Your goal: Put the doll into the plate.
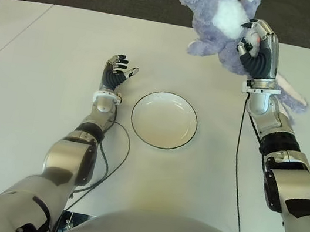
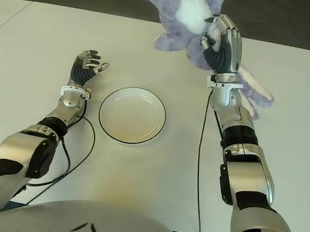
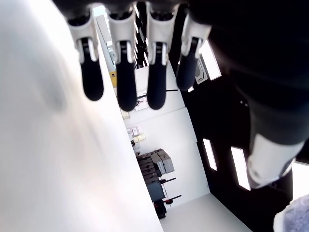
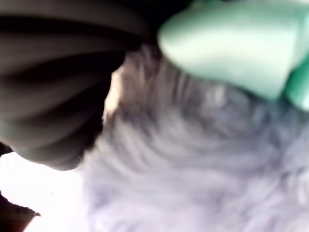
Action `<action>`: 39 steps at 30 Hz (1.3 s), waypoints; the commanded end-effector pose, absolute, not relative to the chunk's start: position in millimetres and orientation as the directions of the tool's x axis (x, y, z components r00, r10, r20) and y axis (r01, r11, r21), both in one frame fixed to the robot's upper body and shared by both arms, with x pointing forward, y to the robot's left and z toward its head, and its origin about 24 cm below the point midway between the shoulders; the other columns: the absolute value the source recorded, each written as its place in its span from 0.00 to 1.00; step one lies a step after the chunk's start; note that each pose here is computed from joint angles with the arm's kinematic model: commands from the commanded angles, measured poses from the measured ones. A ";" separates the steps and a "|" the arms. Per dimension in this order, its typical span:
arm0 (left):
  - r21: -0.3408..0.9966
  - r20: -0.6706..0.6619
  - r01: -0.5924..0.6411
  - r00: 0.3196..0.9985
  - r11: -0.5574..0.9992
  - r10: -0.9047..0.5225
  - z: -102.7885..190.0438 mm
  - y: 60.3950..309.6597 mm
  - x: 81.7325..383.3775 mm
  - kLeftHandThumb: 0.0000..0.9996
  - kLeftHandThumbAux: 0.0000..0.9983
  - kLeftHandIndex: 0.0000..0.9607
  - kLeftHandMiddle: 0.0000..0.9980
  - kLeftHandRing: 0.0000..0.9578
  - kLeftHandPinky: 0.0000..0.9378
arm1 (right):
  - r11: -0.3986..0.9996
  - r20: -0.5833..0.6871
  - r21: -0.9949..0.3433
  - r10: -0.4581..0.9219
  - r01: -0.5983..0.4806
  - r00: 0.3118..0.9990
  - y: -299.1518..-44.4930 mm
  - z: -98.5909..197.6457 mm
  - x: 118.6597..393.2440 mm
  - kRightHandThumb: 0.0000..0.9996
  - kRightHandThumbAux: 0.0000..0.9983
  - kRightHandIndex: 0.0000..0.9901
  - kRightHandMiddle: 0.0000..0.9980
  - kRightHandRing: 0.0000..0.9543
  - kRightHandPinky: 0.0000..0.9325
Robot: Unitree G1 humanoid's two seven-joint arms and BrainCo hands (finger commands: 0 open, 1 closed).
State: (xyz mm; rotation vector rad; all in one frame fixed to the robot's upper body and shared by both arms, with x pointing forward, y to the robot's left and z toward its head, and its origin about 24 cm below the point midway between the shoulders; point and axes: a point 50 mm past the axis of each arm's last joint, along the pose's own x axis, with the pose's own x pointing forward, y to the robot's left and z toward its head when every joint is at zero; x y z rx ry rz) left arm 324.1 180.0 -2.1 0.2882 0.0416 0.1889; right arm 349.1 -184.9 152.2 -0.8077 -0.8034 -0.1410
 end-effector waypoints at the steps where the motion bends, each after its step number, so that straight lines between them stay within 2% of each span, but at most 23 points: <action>1: 0.308 -0.438 -0.086 0.871 0.948 0.221 -94.0 170.9 242.9 0.00 0.67 0.27 0.32 0.34 0.34 | 0.695 0.709 -0.610 0.264 0.381 0.654 -169.8 151.6 332.7 0.71 0.71 0.44 0.88 0.93 0.96; 8: 0.320 -0.439 -0.076 0.871 0.944 0.219 -94.2 170.7 242.9 0.00 0.66 0.27 0.32 0.34 0.32 | 0.715 0.721 -0.622 0.363 0.320 0.590 -140.4 143.1 307.6 0.71 0.71 0.44 0.88 0.94 0.96; 21: 0.326 -0.439 -0.077 0.870 0.942 0.223 -94.3 170.5 242.8 0.00 0.67 0.26 0.32 0.35 0.35 | 0.713 0.659 -0.689 0.539 0.134 0.524 -119.3 123.8 275.7 0.71 0.71 0.44 0.89 0.94 0.95; 31: 0.327 -0.433 -0.078 0.874 0.942 0.223 -93.7 169.1 243.4 0.00 0.67 0.26 0.32 0.34 0.34 | 0.670 0.541 -0.740 0.637 -0.048 0.549 -117.3 113.3 255.1 0.72 0.71 0.44 0.90 0.93 0.94; 39: 0.331 -0.435 -0.076 0.872 0.941 0.224 -93.9 168.8 243.5 0.00 0.69 0.28 0.34 0.35 0.32 | 0.625 0.445 -0.768 0.674 -0.136 0.590 -117.2 103.2 245.2 0.72 0.71 0.44 0.90 0.93 0.94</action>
